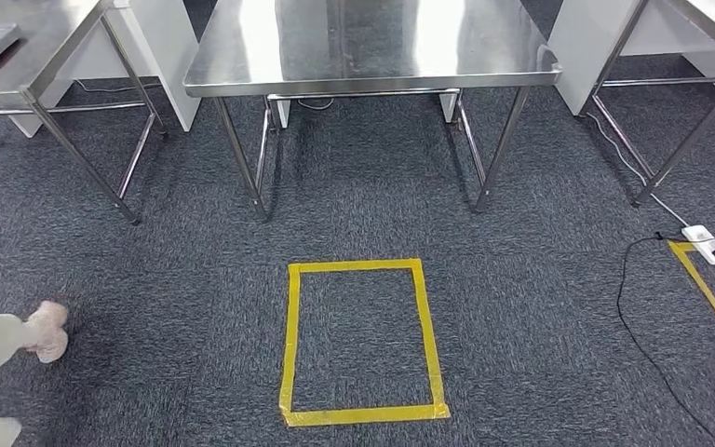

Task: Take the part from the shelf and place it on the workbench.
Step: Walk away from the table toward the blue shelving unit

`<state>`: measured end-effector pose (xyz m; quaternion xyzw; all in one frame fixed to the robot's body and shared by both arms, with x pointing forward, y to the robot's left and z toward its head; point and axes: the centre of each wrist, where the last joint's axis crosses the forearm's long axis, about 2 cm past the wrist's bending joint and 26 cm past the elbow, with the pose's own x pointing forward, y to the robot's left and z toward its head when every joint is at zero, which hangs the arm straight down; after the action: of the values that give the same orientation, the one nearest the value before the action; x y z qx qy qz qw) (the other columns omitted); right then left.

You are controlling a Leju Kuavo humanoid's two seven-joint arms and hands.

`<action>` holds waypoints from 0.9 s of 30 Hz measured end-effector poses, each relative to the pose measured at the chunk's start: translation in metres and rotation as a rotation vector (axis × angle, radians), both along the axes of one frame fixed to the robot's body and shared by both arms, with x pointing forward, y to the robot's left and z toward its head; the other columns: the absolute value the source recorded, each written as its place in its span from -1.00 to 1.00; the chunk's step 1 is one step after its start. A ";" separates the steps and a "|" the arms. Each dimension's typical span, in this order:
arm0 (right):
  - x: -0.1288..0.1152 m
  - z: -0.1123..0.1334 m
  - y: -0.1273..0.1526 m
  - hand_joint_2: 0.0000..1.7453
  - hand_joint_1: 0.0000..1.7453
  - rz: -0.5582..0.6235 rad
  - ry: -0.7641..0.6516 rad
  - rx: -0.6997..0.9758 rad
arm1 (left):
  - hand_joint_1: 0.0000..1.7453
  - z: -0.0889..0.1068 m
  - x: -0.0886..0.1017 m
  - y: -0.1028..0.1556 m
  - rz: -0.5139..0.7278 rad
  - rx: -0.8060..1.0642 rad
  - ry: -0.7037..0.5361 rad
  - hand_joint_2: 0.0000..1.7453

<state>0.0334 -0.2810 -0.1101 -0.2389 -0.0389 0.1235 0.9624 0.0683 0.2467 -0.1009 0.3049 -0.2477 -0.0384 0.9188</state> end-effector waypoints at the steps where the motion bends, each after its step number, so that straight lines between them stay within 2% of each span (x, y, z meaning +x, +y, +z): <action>1: 0.000 0.000 0.001 -1.00 -1.00 0.000 0.000 0.001 | -1.00 0.000 0.000 0.000 0.000 0.001 -0.001 -1.00; 27: -0.002 0.000 0.002 -1.00 -1.00 0.012 0.014 0.019 | -1.00 0.001 0.002 -0.003 -0.034 0.017 -0.021 -1.00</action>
<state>0.0313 -0.2787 -0.1104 -0.2288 -0.0350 0.1305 0.9640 0.0704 0.2435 -0.1000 0.3088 -0.2619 -0.0528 0.9128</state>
